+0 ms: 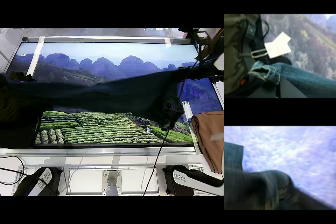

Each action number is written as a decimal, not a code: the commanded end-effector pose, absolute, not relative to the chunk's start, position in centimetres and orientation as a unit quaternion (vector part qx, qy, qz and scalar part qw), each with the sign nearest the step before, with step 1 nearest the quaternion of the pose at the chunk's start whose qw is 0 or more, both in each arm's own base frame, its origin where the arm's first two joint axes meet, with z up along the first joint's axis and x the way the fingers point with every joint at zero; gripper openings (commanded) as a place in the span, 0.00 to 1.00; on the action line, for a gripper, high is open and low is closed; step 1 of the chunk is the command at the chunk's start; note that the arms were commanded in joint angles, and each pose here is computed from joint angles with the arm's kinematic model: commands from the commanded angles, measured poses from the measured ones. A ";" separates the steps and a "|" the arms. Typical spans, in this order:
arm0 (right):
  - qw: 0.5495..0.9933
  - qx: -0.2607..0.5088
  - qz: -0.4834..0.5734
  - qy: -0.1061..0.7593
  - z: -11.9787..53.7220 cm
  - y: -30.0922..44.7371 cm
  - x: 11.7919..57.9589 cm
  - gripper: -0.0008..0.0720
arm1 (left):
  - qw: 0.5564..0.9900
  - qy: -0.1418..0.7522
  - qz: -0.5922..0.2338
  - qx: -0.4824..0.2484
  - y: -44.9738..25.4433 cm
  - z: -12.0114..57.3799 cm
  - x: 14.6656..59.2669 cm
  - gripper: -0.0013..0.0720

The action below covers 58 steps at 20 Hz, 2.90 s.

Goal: Fold the clothes and pants, and hang the long-sleeved shirts on hangers.

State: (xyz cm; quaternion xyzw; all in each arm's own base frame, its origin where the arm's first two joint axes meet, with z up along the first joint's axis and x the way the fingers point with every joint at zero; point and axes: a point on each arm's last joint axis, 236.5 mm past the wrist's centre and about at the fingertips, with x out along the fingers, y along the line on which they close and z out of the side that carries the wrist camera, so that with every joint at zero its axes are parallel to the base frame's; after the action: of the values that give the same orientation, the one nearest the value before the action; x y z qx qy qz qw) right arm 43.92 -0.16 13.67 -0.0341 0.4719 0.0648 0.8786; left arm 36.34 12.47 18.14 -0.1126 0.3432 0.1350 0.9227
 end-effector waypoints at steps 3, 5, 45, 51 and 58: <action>0.829 0.003 0.078 0.554 8.2 -0.4 43.1 0.85 | 0.906 0.383 0.133 -0.121 12.1 15.2 35.3 0.03; 0.797 -0.014 0.085 0.598 8.1 -1.8 39.6 0.79 | 0.906 0.384 0.132 -0.120 12.0 15.2 35.1 0.03; 0.806 0.119 -0.037 0.579 -1.0 -12.7 20.5 0.08 | 0.807 0.457 0.313 -0.208 13.9 0.0 16.9 0.03; 0.776 0.172 -0.145 0.589 -2.4 -17.7 15.0 0.08 | 0.831 0.420 0.315 -0.186 15.5 0.0 18.8 0.03; 0.737 0.156 -0.178 0.633 -3.4 -19.0 11.1 0.08 | 0.823 0.434 0.312 -0.192 15.7 -1.2 19.1 0.03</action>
State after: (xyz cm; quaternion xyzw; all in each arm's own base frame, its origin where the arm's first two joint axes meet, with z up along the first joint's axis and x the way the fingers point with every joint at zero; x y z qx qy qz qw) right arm 12.42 -18.63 -2.91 0.1609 0.6198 -0.1666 0.7498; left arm 18.97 15.49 -0.58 -0.1917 0.4282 0.3117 0.8263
